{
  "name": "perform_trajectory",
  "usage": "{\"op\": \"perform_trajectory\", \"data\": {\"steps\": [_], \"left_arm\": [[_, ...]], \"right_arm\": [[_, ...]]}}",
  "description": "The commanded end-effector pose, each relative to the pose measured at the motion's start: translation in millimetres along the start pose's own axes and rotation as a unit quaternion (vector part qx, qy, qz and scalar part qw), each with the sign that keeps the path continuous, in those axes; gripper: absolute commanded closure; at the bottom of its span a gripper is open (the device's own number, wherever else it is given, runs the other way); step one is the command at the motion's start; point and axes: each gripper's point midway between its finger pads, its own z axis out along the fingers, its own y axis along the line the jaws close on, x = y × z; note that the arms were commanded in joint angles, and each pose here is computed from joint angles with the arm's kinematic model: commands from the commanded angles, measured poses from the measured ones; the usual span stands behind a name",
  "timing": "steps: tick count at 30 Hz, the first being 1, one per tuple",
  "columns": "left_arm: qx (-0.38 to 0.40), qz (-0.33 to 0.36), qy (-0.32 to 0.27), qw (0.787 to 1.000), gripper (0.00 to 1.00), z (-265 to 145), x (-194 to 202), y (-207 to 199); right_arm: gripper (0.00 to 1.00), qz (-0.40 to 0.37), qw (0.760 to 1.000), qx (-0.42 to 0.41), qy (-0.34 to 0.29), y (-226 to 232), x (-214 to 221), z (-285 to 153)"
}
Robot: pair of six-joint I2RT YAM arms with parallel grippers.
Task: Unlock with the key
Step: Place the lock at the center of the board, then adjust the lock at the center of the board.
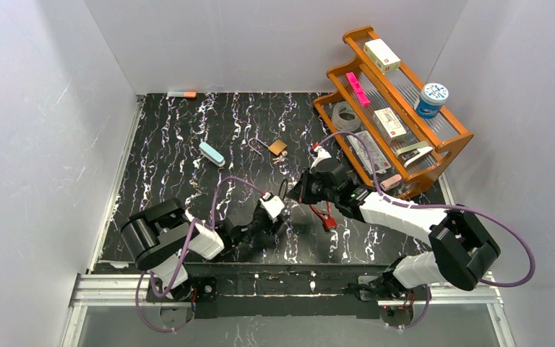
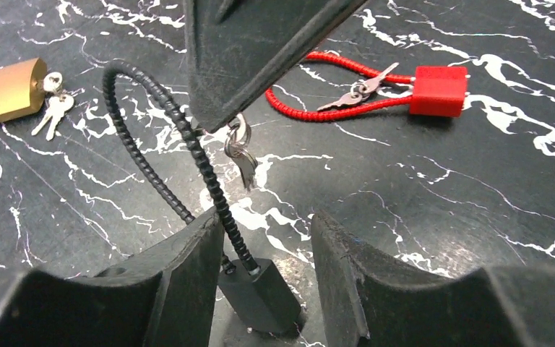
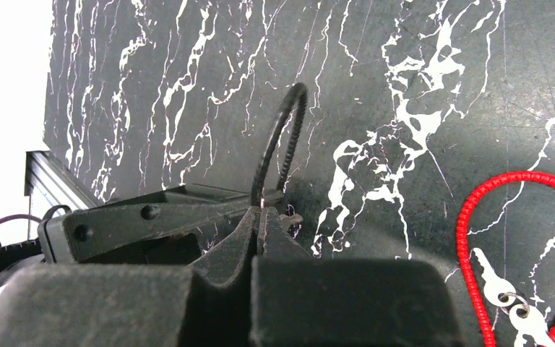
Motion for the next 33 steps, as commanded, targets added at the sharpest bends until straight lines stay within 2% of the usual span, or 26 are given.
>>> {"op": "perform_trajectory", "data": {"steps": [1, 3, 8, 10, 18, 23, 25, 30, 33], "left_arm": [[-0.047, -0.026, 0.003, 0.999, 0.56, 10, -9, 14], [-0.064, -0.037, 0.006, 0.997, 0.63, 11, -9, 20], [-0.105, -0.062, 0.017, 0.992, 0.94, 11, -8, 32], [-0.110, -0.063, 0.031, 0.991, 0.99, 12, -5, 34], [-0.107, -0.100, 0.055, 0.988, 1.00, 13, -4, 35], [-0.106, -0.140, 0.069, 0.982, 0.98, 12, -5, 33], [-0.119, -0.181, 0.097, 0.971, 0.98, 14, -3, 35], [-0.118, -0.288, 0.222, 0.924, 1.00, 25, 13, 31], [-0.116, -0.349, 0.246, 0.897, 1.00, 29, 22, 25]], "right_arm": [[0.99, -0.023, 0.998, -0.044, -0.038, 30, -26, -6], [0.99, -0.029, 0.998, -0.044, -0.035, 30, -26, -2], [0.99, -0.032, 0.998, -0.037, -0.034, 30, -30, 3], [0.99, -0.029, 0.998, -0.034, -0.043, 30, -34, -1], [0.99, 0.006, 0.995, 0.028, -0.092, 9, -46, -27], [0.99, 0.013, 0.992, 0.028, -0.124, 11, -55, -53], [0.99, 0.015, 0.991, 0.026, -0.127, 12, -55, -62], [0.99, 0.028, 0.992, 0.010, -0.123, 12, -44, -80], [0.99, 0.045, 0.992, -0.001, -0.117, 11, -34, -87]]}}
